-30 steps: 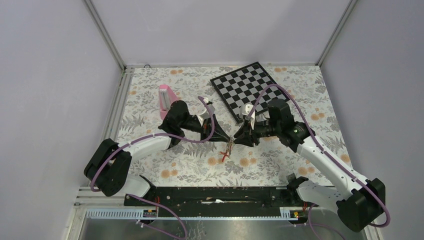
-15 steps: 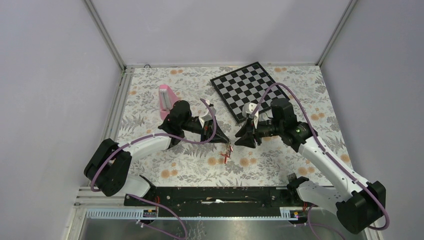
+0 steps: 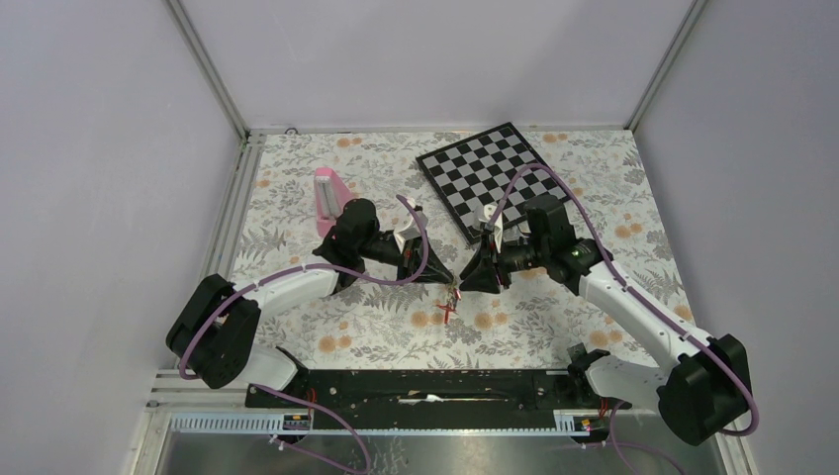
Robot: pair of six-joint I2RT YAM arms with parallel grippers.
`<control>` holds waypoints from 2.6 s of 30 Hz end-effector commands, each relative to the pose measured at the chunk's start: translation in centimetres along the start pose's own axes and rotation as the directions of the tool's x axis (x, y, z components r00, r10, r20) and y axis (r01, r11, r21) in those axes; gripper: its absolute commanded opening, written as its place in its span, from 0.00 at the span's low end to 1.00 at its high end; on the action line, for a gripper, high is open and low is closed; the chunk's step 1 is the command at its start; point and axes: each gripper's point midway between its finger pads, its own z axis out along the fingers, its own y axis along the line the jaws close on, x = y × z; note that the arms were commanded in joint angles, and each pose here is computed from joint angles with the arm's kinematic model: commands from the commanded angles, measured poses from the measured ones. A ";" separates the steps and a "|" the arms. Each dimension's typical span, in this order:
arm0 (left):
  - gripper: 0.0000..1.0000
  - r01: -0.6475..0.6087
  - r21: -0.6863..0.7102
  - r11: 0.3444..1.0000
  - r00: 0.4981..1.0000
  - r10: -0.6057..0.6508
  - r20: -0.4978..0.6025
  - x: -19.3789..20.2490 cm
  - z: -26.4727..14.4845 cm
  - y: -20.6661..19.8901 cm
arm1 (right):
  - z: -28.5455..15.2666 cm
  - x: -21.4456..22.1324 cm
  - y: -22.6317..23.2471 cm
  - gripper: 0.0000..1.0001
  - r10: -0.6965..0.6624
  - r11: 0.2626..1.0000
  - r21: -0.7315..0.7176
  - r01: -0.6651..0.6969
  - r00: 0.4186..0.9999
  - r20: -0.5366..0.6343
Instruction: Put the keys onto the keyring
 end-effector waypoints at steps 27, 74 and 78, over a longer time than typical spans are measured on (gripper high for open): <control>0.00 -0.166 0.037 0.986 0.983 0.162 0.083 -3.7 -0.2 -1.1 | -0.7 -1.1 -0.2 0.13 -0.082 0.996 0.044 0.081 0.996 0.030; 0.00 -0.119 -0.042 0.992 0.973 0.125 0.195 -5.4 -0.2 -0.3 | 0.1 -0.4 0.4 0.00 -0.025 0.999 -0.046 0.029 0.997 0.078; 0.00 -0.099 -0.045 0.994 0.972 0.106 0.209 -5.3 -0.1 -0.1 | 0.3 -0.7 0.1 0.00 -0.019 0.999 -0.040 0.023 0.996 0.087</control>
